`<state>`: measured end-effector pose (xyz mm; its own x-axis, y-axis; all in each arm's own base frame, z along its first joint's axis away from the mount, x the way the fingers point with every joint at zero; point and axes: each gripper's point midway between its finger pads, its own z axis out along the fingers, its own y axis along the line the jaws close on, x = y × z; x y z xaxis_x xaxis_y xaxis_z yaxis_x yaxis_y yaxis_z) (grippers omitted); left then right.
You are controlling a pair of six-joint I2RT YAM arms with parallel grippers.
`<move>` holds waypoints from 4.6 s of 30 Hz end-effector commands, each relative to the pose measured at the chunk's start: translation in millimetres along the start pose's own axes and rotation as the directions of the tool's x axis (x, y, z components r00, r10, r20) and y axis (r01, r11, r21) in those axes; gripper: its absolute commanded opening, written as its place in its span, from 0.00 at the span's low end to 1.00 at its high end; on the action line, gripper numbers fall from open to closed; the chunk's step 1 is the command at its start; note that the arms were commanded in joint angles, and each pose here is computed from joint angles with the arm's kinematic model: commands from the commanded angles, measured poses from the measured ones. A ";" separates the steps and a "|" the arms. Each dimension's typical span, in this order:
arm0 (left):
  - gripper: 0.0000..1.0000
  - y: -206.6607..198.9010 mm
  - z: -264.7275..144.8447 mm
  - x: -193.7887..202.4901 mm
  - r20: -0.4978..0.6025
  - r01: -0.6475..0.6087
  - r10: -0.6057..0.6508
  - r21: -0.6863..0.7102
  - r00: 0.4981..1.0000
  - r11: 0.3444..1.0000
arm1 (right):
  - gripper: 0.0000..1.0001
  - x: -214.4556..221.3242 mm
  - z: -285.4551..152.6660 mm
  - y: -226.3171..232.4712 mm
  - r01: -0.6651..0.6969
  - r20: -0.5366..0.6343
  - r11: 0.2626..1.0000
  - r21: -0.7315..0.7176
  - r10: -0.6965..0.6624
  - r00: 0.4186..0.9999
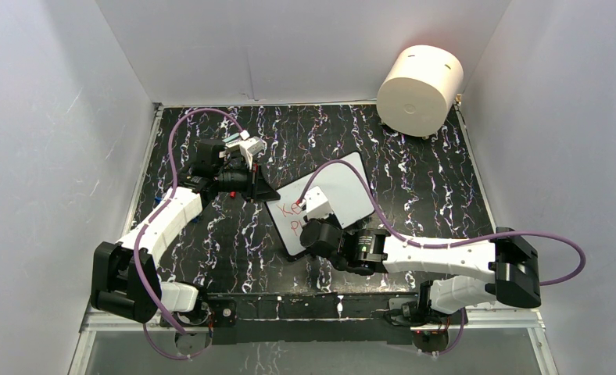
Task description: Write a sentence on the whiteboard
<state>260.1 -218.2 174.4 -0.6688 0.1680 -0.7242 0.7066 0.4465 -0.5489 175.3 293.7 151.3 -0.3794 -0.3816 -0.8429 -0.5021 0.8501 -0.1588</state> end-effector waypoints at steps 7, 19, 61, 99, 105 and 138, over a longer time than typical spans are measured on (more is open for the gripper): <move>0.00 18.4 4.0 23.5 -0.075 0.041 -0.048 -0.087 0.996 0.995 | 0.00 -13.0 2.5 9.7 -0.023 0.042 0.999 -0.046 0.025 0.999; 0.00 19.2 3.7 24.4 -0.076 0.043 -0.050 -0.090 0.996 0.995 | 0.00 -4.0 -0.6 7.2 -0.016 0.015 0.998 -0.055 0.017 1.000; 0.00 20.2 4.8 24.3 -0.078 0.046 -0.053 -0.090 0.996 0.995 | 0.00 0.6 -5.7 3.3 -0.044 0.007 0.997 -0.060 0.045 0.999; 0.00 19.5 4.5 24.5 -0.078 0.045 -0.052 -0.089 0.996 0.995 | 0.00 -21.9 6.7 -14.7 -0.048 0.080 0.999 -0.017 0.049 0.996; 0.00 19.9 4.4 24.8 -0.078 0.046 -0.053 -0.090 0.996 0.995 | 0.00 -7.3 9.2 -11.2 -0.033 0.009 0.999 -0.030 0.033 0.999; 0.00 20.2 5.5 25.1 -0.082 0.049 -0.057 -0.087 0.995 0.995 | 0.00 32.9 4.3 -10.7 -0.034 -0.142 0.999 -0.041 0.027 0.990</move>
<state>260.9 -218.4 174.0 -0.6700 0.1678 -0.7231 0.7059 0.4456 -0.5506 169.7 272.6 124.2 -0.4802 -0.4206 -0.7698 -0.5354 0.8356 -0.1225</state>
